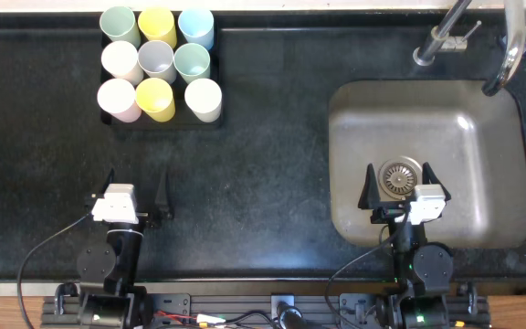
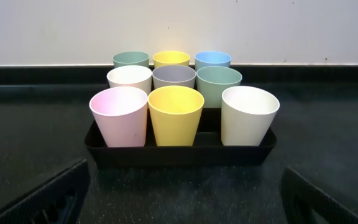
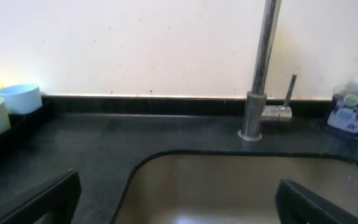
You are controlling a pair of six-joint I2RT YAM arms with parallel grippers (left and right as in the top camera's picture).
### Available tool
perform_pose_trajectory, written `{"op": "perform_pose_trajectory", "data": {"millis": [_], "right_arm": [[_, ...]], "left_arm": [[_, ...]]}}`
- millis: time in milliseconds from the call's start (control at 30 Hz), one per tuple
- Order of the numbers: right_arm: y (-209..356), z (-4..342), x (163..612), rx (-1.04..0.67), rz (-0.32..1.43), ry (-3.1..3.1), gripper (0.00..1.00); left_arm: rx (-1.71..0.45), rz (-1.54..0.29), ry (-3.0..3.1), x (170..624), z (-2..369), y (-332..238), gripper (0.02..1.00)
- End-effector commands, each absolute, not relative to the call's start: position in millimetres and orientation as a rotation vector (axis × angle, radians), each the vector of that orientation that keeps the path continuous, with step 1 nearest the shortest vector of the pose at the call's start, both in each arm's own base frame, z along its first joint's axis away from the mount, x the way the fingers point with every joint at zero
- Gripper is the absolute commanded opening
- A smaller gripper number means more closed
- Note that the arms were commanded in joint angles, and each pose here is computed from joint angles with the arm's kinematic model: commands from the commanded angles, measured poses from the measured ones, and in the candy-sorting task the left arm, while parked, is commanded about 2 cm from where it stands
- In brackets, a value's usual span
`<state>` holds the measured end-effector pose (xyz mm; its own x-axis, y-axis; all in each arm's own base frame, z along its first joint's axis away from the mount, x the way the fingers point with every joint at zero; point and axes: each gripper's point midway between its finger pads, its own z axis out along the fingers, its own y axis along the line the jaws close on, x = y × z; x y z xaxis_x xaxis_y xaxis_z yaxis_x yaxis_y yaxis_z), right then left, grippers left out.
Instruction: Store Cups
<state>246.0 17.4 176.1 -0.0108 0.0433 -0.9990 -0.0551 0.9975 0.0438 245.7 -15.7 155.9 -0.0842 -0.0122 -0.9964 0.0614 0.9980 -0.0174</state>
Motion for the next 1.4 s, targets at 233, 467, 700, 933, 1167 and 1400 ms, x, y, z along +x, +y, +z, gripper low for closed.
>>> {"op": "perform_pose_trajectory", "data": {"millis": [233,467,700,933,1167,1400], "right_arm": [[26.3,172.7,245.4,-0.009,0.161,1.581,0.998],[26.3,172.6,245.4,-0.009,0.161,1.582,0.996],[26.3,172.2,245.4,-0.009,0.161,1.583,0.993],[26.3,172.1,245.4,-0.009,0.161,1.584,0.996],[26.3,172.1,245.4,-0.009,0.161,1.584,0.996],[26.3,172.1,245.4,-0.009,0.161,1.584,0.996]], "left_arm": [[0.063,-0.053,1.647,245.2,156.5,-17.4,0.998],[0.063,-0.053,1.648,245.2,156.4,-17.4,0.998],[0.063,-0.053,1.648,245.2,156.4,-17.4,0.998],[0.063,-0.053,1.648,245.2,156.4,-17.4,0.996],[0.063,-0.053,1.647,245.2,156.5,-17.4,0.998],[0.063,-0.053,1.648,245.2,156.4,-17.4,0.998]]}}
